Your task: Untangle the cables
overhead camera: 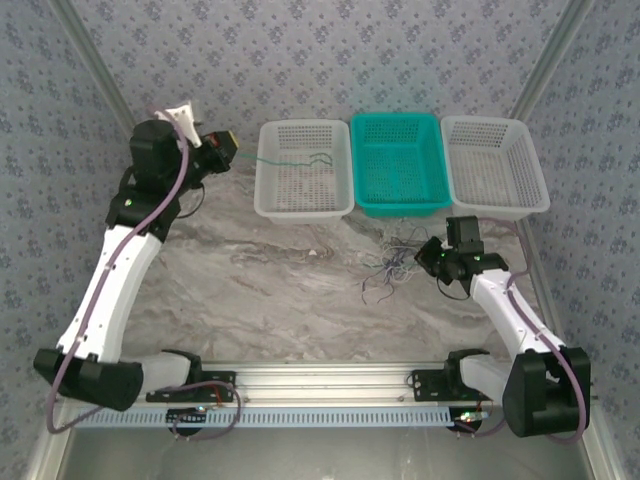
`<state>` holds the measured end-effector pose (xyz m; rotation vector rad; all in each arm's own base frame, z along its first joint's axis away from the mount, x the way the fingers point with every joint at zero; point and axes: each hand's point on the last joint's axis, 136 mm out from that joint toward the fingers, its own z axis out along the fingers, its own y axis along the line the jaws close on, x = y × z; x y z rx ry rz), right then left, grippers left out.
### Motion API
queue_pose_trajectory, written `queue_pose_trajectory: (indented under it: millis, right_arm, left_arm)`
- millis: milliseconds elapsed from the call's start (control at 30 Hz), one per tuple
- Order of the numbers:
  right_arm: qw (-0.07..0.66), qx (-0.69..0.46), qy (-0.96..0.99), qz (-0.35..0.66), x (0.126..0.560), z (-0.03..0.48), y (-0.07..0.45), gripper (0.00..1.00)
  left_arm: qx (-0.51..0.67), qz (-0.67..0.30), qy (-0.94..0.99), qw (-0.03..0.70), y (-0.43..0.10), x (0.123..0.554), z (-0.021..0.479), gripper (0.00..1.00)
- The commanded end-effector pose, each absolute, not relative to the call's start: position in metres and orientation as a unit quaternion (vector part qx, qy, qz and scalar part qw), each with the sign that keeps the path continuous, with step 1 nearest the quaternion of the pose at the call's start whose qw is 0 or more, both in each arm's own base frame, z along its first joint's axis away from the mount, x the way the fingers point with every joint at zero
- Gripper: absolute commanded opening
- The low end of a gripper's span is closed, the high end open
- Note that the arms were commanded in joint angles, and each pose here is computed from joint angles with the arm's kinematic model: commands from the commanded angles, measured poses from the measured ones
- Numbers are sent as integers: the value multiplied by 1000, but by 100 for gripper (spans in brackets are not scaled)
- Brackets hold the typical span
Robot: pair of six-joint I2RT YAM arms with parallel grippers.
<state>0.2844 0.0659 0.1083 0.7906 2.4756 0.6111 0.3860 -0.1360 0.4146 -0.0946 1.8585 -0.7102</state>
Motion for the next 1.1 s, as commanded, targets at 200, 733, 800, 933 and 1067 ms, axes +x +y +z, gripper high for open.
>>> queue_pose_trajectory:
  millis: [200,733,800,933,1067]
  right_arm:
    - [249,274,903,217,282,123,67,0]
    - [260,271,901,219,273,135,67,0]
    - [260,271,900,221,272,136,67,1]
    - [262,272,899,220,272,137,67,2]
    - [262,273,899,220,272,138,67,3]
  left_arm:
    - [8,-263,752,605,-166,490,378,0]
    - [143,-114,842,508,-257,534,190,3]
    - [136,-78,857,491,-248,535,175,13]
    - [121,-55,865,484,-239,535,173,37]
    - [108,-46,856,503,-230,532,195,55]
